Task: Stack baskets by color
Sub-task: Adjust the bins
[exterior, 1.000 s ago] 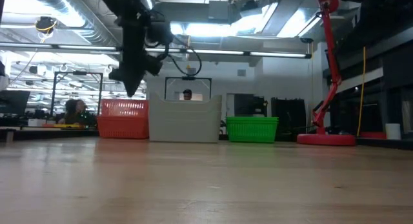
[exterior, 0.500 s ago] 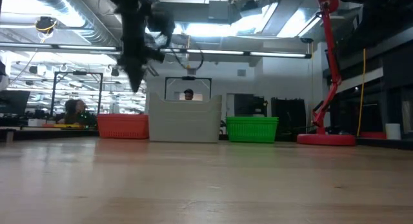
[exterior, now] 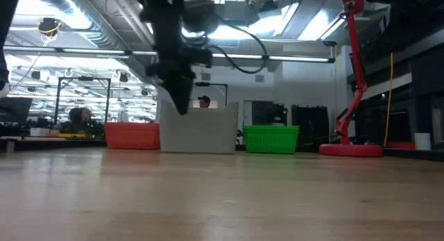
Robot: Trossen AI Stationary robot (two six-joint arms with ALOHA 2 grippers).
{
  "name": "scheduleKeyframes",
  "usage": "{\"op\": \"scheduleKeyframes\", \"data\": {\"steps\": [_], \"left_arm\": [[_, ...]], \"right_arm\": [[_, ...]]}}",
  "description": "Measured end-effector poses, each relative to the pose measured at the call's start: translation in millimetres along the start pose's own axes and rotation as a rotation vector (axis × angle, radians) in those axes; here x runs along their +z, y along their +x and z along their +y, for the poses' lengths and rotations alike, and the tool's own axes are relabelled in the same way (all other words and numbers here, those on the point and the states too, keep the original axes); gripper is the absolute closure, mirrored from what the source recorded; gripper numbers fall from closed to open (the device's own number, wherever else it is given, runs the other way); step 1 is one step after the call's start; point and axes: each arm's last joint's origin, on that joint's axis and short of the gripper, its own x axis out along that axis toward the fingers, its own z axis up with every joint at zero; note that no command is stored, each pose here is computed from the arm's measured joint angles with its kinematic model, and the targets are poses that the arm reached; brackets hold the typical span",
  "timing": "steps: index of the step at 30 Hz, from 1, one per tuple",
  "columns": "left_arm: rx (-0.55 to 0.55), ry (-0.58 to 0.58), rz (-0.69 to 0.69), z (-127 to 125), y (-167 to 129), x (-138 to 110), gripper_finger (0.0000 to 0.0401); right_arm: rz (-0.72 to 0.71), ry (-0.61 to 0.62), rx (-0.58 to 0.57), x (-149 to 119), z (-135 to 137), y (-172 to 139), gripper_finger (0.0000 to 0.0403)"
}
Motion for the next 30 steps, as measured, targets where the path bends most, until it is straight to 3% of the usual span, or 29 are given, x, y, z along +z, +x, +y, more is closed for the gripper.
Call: {"op": "scheduleKeyframes", "data": {"steps": [3, 11, 23, 30], "left_arm": [[0.040, 0.045, 0.021, 4.7, 16.8, 6.0, 0.0327], [0.068, -0.015, 0.017, 42.5, 44.7, 1.5, 0.0327], [0.172, -0.057, -0.123, 82.7, 42.0, 3.3, 0.0327], [0.149, -0.061, -0.220, 80.8, 39.0, 12.1, 0.0327]], "right_arm": [[0.000, 0.003, 0.001, 0.0, 0.0, -0.1, 0.0402], [-0.006, 0.010, 0.005, 0.6, 0.5, -0.1, 0.0402], [-0.006, 0.016, 0.013, 1.1, 1.0, -0.1, 0.0402], [-0.012, 0.023, 0.021, 1.7, 1.6, -0.2, 0.0402]]}}
